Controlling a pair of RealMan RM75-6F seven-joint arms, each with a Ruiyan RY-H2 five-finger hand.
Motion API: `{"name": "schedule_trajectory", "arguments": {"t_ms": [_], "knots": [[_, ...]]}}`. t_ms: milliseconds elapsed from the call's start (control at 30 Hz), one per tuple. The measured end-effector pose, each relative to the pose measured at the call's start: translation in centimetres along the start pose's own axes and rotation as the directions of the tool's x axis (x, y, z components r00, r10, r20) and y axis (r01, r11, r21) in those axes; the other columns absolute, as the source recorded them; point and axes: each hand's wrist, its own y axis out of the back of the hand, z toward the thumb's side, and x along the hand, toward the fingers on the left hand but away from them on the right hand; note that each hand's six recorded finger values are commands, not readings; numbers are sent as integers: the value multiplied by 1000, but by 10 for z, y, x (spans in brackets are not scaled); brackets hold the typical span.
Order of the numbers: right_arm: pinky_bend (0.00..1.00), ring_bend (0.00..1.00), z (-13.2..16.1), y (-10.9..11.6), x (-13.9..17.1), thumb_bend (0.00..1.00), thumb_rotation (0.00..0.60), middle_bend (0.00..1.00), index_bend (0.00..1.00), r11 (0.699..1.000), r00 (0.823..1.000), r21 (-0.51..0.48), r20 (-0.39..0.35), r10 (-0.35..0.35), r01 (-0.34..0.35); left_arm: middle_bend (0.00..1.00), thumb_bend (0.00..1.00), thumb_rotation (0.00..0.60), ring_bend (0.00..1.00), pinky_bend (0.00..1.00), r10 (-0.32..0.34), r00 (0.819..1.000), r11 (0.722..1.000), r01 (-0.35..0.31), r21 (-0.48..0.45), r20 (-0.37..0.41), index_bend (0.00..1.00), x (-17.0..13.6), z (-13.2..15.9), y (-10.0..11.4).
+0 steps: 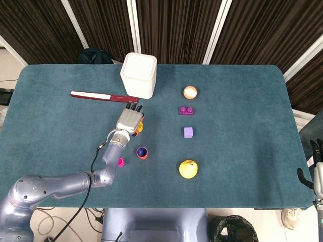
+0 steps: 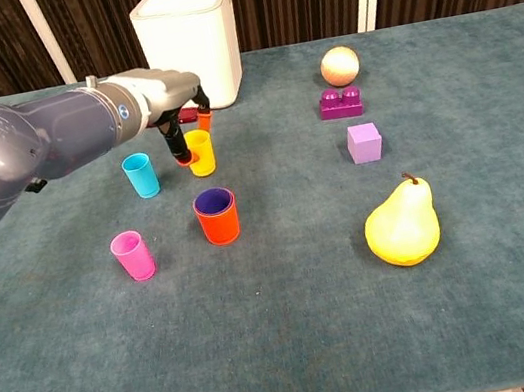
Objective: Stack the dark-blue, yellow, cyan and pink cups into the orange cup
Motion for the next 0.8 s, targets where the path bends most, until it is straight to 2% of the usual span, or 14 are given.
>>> {"name": "schedule_trajectory", "arguments": {"t_ms": [200, 467, 800], "knots": [[0, 58, -1, 1, 0, 424, 600, 0, 36, 1000, 1000, -5, 2, -3, 3, 112, 307, 600, 0, 0, 39, 999, 999, -38, -20, 36, 470, -8, 10, 18], [0, 58, 0, 4, 1, 424, 600, 0, 36, 1000, 1000, -11, -3, -12, 12, 111, 307, 600, 0, 0, 98, 988, 995, -95, -32, 115, 470, -34, 29, 52], [0, 58, 6, 8, 4, 424, 600, 0, 36, 999, 999, -25, -26, -21, 20, 112, 307, 600, 0, 0, 101, 986, 995, -98, -33, 130, 471, -67, 24, 75]]}}
